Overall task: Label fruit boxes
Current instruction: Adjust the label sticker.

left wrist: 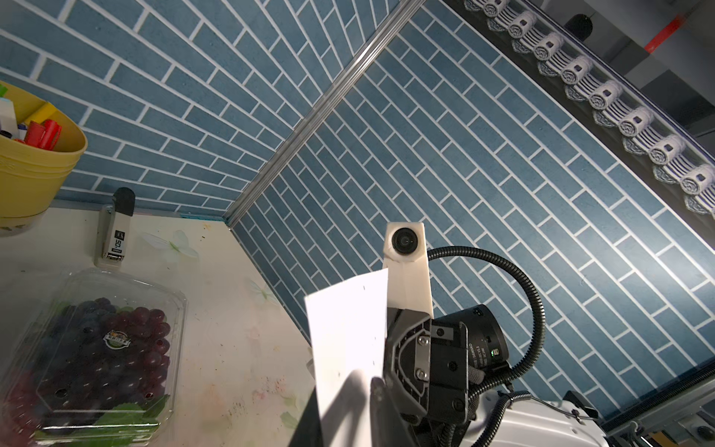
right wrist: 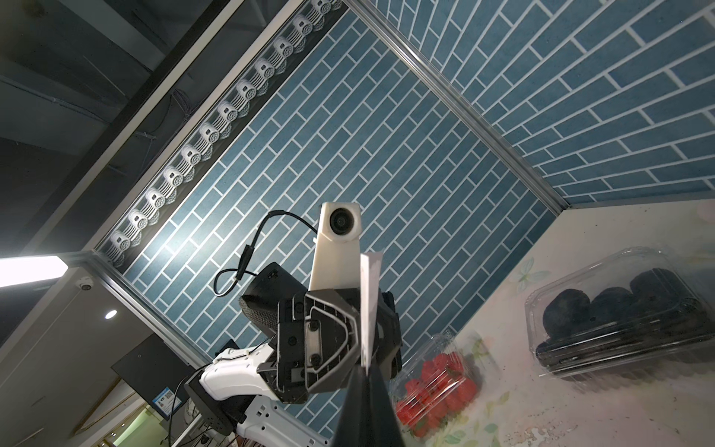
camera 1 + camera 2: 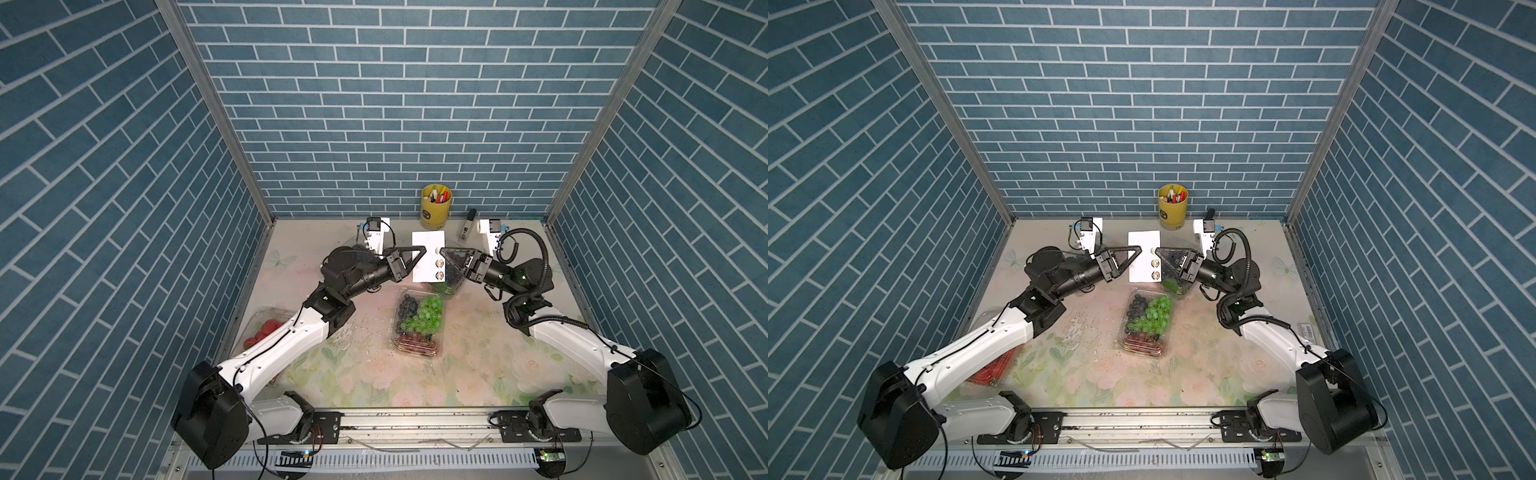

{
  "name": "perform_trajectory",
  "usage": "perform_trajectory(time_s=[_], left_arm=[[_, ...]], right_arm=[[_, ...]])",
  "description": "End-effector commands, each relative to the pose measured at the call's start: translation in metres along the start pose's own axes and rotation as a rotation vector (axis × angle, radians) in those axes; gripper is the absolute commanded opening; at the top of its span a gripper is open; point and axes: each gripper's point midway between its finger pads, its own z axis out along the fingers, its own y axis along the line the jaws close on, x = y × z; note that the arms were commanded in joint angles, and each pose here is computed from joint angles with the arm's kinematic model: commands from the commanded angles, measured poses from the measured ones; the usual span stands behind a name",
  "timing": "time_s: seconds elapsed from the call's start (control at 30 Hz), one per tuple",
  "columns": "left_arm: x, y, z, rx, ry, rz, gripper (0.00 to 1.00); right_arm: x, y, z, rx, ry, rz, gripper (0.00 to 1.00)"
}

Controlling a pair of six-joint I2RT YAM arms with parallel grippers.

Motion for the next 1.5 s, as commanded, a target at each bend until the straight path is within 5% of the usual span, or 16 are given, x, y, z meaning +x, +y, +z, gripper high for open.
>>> perform_trajectory(time_s=[0.0, 0.63, 0.9, 1.23, 1.33, 1.47], left_arm=[[0.001, -0.01, 0.0, 0.047, -0.002, 0.02, 0.2], [0.003, -0.018, 0.013, 0.089, 0.028, 0.021, 0.16], [0.003, -0.02, 0.012, 0.091, 0.028, 0.022, 0.27], [0.002, -0.02, 0.015, 0.099, 0.025, 0.025, 0.11], [0.002, -0.019, 0.016, 0.095, 0.026, 0.022, 0.0], [0.001, -0.018, 0.017, 0.086, 0.024, 0.025, 0.0]], right_arm=[[-0.003, 0.01, -0.001, -0.019, -0.02, -0.034, 0.0], [-0.003, 0.01, 0.003, -0.025, -0.006, -0.029, 0.0], [-0.002, 0.009, 0.002, -0.02, -0.009, -0.03, 0.0], [-0.001, 0.012, 0.002, -0.033, 0.0, -0.035, 0.0], [-0.001, 0.018, 0.002, -0.055, 0.004, -0.046, 0.0], [0.0, 0.032, 0.002, -0.116, 0.014, -0.058, 0.0]])
